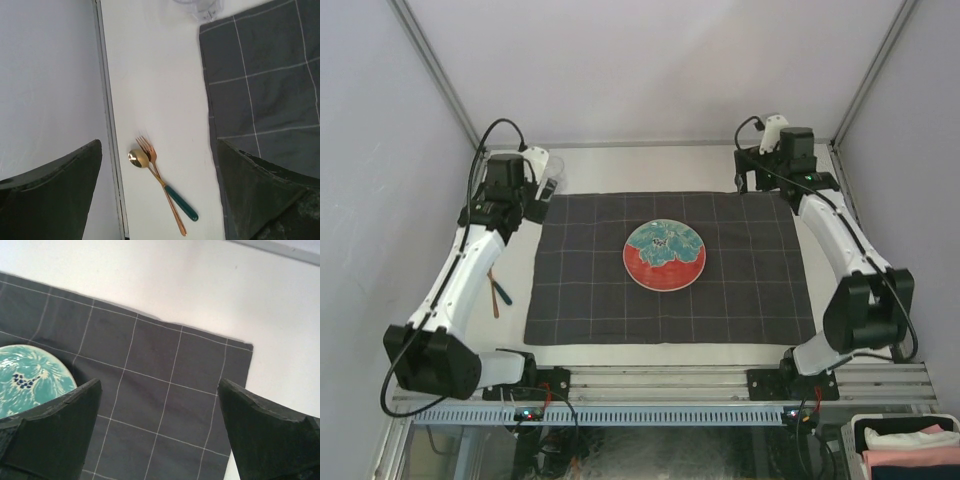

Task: Set the dinner table for one person
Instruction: Adjust the napkin at the center of the board.

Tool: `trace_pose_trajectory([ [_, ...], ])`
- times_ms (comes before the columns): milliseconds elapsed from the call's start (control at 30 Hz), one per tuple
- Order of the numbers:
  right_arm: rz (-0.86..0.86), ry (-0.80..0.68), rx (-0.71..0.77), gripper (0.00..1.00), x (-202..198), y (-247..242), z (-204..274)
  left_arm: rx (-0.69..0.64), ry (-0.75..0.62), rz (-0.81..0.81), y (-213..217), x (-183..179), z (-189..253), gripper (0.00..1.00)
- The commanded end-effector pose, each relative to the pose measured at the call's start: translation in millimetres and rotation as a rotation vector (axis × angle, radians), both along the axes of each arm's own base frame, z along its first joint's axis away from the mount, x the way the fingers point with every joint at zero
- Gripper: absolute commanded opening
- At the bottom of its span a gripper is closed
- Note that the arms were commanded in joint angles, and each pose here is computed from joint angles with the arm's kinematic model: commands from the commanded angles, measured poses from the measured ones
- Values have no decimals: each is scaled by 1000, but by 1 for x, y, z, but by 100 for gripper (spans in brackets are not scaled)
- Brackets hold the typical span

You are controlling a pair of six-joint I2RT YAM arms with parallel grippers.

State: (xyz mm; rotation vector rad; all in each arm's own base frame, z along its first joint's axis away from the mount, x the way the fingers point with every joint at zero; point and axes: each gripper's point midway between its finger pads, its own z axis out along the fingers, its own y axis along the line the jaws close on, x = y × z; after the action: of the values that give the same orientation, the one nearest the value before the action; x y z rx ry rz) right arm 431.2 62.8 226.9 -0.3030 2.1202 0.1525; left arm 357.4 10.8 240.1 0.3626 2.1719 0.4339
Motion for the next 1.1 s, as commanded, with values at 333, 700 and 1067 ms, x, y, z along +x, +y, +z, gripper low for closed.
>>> trace_pose_trajectory([
  [333,-26,156,-44,100,56,26,-56,-284,205,291,43,89,-67,100],
  [700,83,285,-56,100,49,68,-112,-312,383,110,-1,83,-123,95],
  [1067,17,312,-78,100,71,31,-131,-162,464,-41,-55,95,-153,100],
])
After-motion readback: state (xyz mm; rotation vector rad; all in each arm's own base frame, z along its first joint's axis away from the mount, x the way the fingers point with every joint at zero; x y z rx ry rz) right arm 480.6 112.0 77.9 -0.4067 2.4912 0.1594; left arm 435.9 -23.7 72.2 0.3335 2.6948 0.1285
